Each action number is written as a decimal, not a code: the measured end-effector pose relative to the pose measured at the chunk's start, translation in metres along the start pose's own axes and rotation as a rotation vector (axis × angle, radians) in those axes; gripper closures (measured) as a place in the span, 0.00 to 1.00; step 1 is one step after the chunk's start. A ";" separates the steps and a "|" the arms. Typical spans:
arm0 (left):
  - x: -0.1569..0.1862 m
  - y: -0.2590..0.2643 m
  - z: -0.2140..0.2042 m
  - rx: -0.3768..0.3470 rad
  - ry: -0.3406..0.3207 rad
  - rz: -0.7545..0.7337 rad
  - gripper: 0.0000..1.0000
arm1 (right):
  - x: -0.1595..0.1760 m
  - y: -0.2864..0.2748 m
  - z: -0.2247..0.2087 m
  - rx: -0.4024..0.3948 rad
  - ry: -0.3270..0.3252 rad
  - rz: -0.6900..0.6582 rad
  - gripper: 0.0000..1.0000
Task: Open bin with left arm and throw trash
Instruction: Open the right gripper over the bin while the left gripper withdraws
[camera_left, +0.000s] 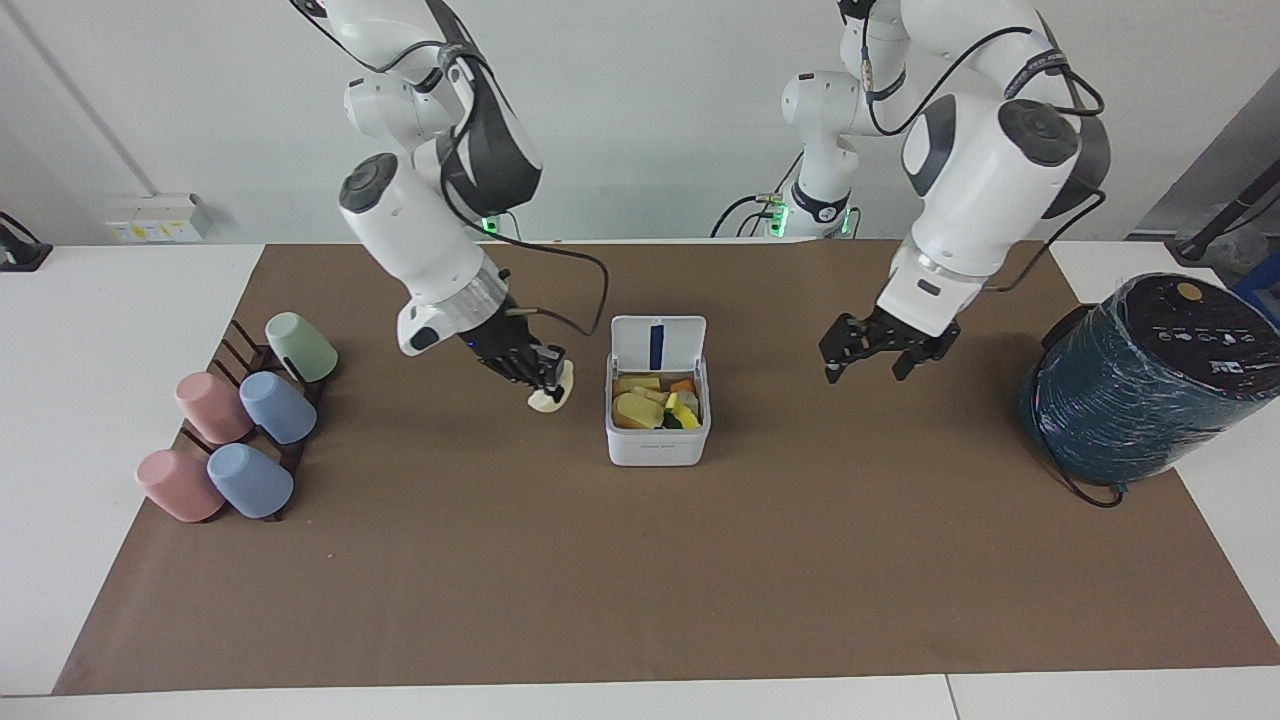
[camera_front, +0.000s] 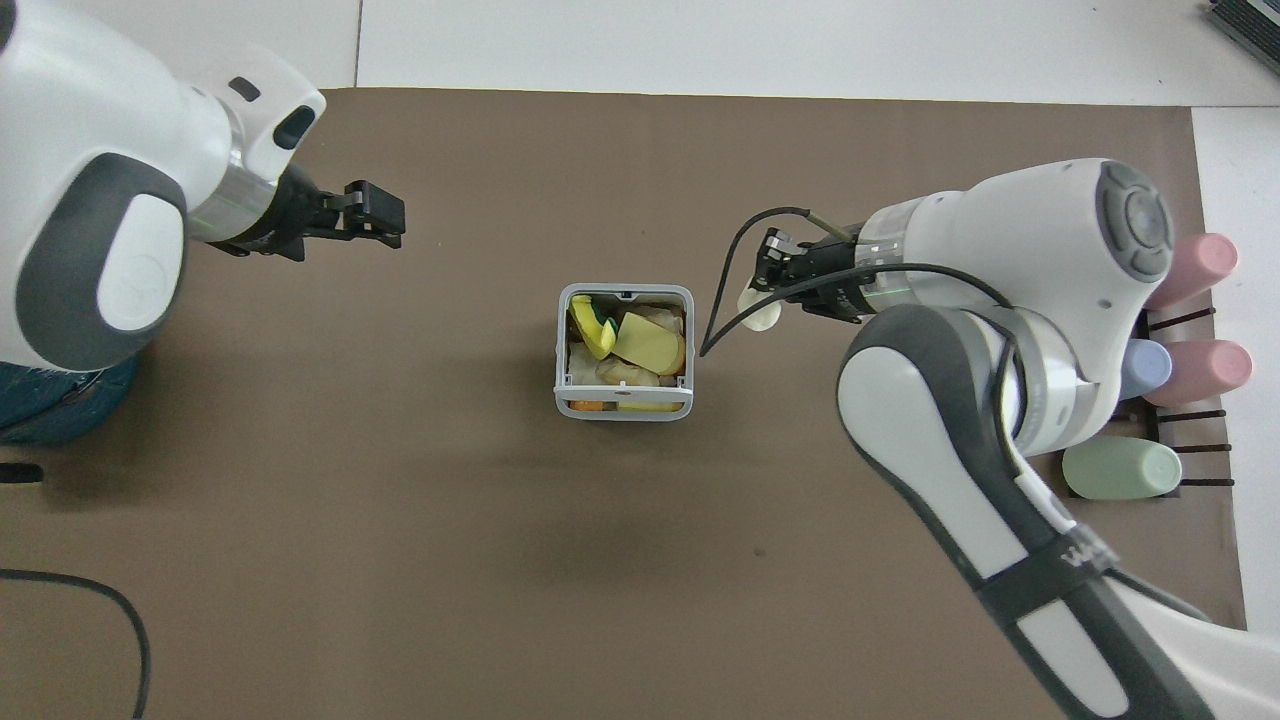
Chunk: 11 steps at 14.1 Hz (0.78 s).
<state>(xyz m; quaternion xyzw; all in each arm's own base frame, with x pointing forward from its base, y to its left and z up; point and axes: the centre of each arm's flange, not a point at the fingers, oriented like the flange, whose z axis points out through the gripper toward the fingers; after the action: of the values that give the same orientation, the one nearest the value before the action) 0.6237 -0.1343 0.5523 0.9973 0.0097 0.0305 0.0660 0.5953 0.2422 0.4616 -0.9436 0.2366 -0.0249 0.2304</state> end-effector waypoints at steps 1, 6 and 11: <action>-0.002 -0.019 -0.010 0.011 -0.007 0.015 0.00 | -0.016 -0.014 0.012 0.007 -0.003 0.010 0.89; -0.029 -0.048 -0.053 0.082 -0.057 0.059 0.00 | -0.051 -0.031 0.064 -0.017 -0.046 -0.019 0.87; -0.053 -0.046 -0.075 0.097 -0.110 0.066 0.00 | -0.058 -0.030 0.080 -0.028 -0.055 -0.025 0.33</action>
<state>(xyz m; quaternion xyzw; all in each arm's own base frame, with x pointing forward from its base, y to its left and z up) 0.5653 -0.0804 0.6177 0.9993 -0.0251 -0.0226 0.0169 0.5697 0.3262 0.4068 -0.9499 0.2185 0.0016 0.2233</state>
